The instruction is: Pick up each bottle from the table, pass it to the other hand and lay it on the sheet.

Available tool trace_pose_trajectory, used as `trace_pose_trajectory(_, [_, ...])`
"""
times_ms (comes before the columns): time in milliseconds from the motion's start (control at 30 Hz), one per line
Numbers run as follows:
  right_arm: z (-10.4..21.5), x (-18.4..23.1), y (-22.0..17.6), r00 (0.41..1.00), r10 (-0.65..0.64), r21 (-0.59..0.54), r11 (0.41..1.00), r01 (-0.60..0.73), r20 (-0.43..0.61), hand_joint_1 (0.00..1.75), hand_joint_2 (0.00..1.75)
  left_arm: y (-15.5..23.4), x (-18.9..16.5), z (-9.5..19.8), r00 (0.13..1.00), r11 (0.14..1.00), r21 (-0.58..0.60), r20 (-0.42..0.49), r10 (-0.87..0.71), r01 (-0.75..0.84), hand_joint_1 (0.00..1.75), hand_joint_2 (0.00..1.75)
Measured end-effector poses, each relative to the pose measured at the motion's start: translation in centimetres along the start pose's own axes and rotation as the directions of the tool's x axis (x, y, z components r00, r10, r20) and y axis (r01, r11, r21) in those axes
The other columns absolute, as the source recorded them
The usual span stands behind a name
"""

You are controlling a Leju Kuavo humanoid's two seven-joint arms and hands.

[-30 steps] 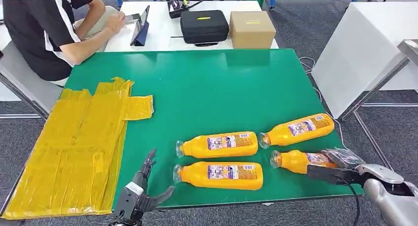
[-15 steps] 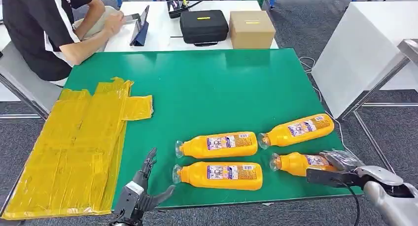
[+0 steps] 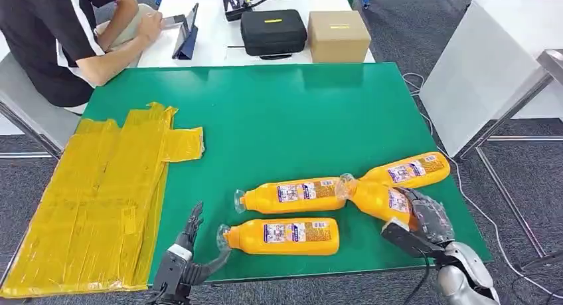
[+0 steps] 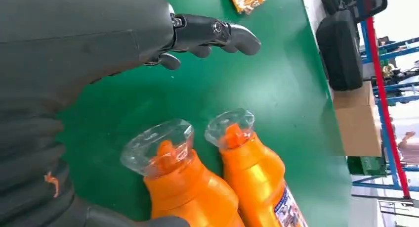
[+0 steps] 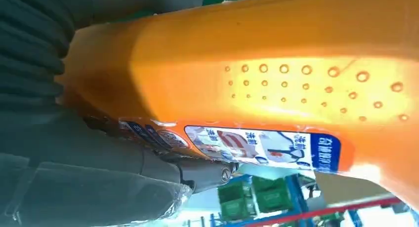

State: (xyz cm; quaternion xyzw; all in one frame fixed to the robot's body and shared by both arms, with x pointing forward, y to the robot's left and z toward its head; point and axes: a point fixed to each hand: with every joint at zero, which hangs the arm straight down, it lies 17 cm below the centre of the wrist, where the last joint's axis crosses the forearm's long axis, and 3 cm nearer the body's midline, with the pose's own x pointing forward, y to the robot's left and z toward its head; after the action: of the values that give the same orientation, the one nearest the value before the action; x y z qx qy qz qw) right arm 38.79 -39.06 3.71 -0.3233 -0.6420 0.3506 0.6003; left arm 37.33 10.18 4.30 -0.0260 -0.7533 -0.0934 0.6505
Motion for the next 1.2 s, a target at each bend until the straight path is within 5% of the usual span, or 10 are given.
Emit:
trace_pose_trajectory(233, [1.4,2.7,-1.6,0.989,-0.150,-0.148,0.978,0.148,-0.001,1.75,1.75,0.0,-1.0,0.9,1.000,1.000,0.006,-0.021,-0.005,0.006,0.00,1.75])
trace_pose_trajectory(533, [1.8,8.8,-3.0,0.920,-0.358,-0.235,0.891,0.388,0.160,1.75,1.75,0.1,-0.5,1.1,0.999,0.999,0.009,0.009,-0.031,0.031,0.00,1.75])
trace_pose_trajectory(967, [0.4,19.1,-1.8,0.813,-0.443,-0.182,0.825,0.535,0.378,1.75,1.75,3.6,11.1,-2.3,0.909,0.960,0.134,0.312,-0.275,0.245,0.00,1.75])
trace_pose_trajectory(1200, [-0.2,22.0,-1.5,0.777,-0.465,-0.151,0.809,0.568,0.424,1.75,1.75,4.8,15.4,-2.4,0.874,0.954,0.179,0.388,-0.294,0.241,0.00,1.75])
